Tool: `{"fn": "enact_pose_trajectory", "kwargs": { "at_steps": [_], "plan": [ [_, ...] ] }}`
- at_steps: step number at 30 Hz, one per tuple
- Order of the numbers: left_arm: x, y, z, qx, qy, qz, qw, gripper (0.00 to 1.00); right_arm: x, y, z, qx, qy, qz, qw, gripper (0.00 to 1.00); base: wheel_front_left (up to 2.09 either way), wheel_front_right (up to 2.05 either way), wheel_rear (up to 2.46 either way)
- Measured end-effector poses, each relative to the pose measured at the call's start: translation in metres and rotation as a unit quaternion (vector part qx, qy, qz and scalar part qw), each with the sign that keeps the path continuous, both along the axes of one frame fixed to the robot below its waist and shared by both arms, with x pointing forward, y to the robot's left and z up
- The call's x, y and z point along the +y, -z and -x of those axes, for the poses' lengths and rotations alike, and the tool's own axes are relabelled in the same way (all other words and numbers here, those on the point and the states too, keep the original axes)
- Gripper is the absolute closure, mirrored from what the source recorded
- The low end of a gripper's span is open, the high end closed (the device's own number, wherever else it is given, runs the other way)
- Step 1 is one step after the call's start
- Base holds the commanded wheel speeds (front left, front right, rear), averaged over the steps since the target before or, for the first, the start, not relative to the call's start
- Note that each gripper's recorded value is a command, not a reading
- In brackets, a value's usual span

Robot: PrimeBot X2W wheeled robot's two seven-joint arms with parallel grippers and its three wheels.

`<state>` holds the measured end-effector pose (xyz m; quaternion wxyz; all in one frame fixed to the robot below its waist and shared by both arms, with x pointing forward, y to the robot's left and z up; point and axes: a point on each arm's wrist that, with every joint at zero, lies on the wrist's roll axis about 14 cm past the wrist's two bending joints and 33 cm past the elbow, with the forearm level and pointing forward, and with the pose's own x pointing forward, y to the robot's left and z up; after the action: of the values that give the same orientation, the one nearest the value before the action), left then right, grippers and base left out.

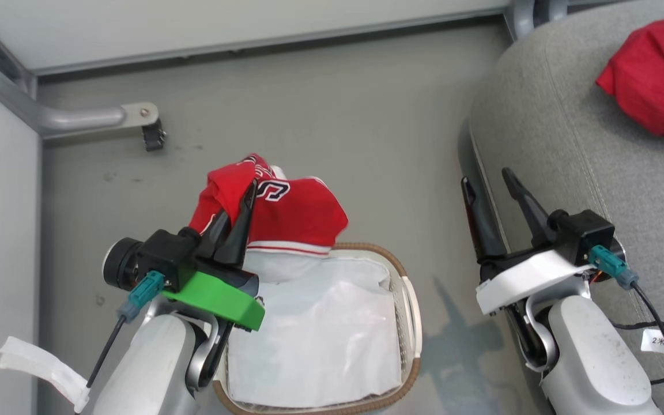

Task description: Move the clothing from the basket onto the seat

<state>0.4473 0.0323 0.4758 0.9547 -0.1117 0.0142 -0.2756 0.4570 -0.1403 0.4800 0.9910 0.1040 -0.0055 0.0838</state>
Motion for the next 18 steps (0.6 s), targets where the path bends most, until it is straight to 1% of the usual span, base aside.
{"fn": "enact_pose_trajectory", "kwargs": {
  "at_steps": [5,10,15,18],
  "plan": [
    [0.006,-0.043,0.004,-0.055,-0.012,0.014,0.998,1.0,0.011,-0.01,0.01,-0.008,-0.013,-0.007,1.0,0.0,0.0,0.0,0.0],
    [0.007,-0.078,0.014,-0.101,-0.017,0.026,0.994,1.0,0.017,-0.009,0.027,-0.001,-0.023,-0.009,1.0,0.0,0.0,0.0,0.0],
    [0.009,-0.092,0.024,-0.116,-0.02,0.027,0.993,1.0,0.032,-0.019,0.037,-0.013,-0.045,-0.007,0.999,0.0,0.0,0.0,0.0],
    [0.008,-0.097,0.03,-0.123,-0.018,0.028,0.992,1.0,0.051,-0.027,0.043,-0.024,-0.075,-0.002,0.997,0.0,0.0,0.0,0.0]
  ]
}}
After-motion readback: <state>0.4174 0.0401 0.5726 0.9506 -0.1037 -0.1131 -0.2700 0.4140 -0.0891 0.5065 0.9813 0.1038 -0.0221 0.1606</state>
